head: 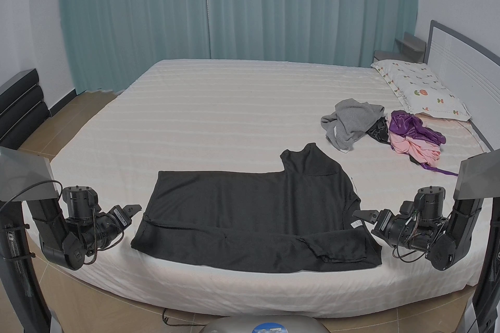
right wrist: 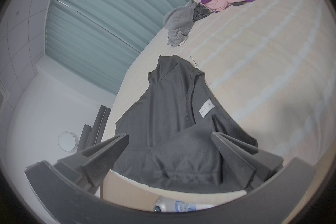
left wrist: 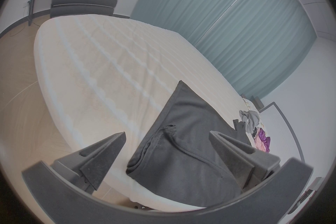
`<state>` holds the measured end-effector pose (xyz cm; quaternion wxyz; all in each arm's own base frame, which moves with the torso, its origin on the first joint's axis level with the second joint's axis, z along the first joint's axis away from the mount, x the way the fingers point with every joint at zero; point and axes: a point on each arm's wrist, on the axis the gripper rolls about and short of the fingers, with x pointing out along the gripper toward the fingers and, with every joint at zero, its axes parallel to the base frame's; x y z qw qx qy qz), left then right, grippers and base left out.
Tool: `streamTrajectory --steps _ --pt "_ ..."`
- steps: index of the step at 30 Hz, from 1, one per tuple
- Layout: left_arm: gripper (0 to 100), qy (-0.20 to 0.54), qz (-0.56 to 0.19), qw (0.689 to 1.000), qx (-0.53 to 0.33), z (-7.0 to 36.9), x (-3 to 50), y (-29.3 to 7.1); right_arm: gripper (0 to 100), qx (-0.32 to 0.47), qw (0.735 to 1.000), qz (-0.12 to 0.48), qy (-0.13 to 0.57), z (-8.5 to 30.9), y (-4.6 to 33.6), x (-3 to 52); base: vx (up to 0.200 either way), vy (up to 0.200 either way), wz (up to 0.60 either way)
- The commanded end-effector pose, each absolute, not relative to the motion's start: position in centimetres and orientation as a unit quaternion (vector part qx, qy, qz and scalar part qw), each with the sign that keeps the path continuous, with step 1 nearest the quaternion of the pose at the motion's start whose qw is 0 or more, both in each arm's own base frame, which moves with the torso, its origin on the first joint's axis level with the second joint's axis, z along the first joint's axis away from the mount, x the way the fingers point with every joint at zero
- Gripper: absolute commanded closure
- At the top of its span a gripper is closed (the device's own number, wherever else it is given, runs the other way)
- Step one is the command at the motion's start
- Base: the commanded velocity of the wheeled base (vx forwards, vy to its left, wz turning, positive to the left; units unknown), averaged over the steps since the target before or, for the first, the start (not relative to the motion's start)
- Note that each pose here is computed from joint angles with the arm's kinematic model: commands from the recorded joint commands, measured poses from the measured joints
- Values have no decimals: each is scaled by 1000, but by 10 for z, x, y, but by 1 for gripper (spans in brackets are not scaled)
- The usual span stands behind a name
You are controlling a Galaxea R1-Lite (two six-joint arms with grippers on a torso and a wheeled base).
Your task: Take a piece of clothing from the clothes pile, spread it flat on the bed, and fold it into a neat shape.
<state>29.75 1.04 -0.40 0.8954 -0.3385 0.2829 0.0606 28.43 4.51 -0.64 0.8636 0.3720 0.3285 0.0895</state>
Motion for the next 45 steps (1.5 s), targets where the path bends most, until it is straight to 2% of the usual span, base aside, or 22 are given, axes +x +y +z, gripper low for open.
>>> streamTrajectory --steps 1,6,15,23,29,30,39,45 --pt "0 286 57 895 -337 -4 296 8 0 359 867 89 334 -11 44 283 0 0 0" --pt "0 286 55 896 -335 -4 296 8 0 344 868 90 345 -18 44 282 0 0 0" --pt "0 299 4 909 -290 -6 314 -20 0 337 867 91 356 -25 46 280 0 0 0" --pt "0 341 20 898 -276 -19 332 -22 0 337 868 94 351 -24 45 278 0 0 0" --pt "0 334 37 901 -275 -27 344 -22 0 336 869 95 350 -24 46 278 0 0 0" --pt "100 334 40 901 -276 -29 346 -21 0 335 870 95 350 -24 46 279 0 0 0" --pt "100 337 49 896 -284 -32 345 -18 0 293 882 109 352 -33 46 281 0 0 0" --pt "100 321 69 888 -323 -31 352 -10 0 280 893 124 329 -37 47 284 0 0 0"
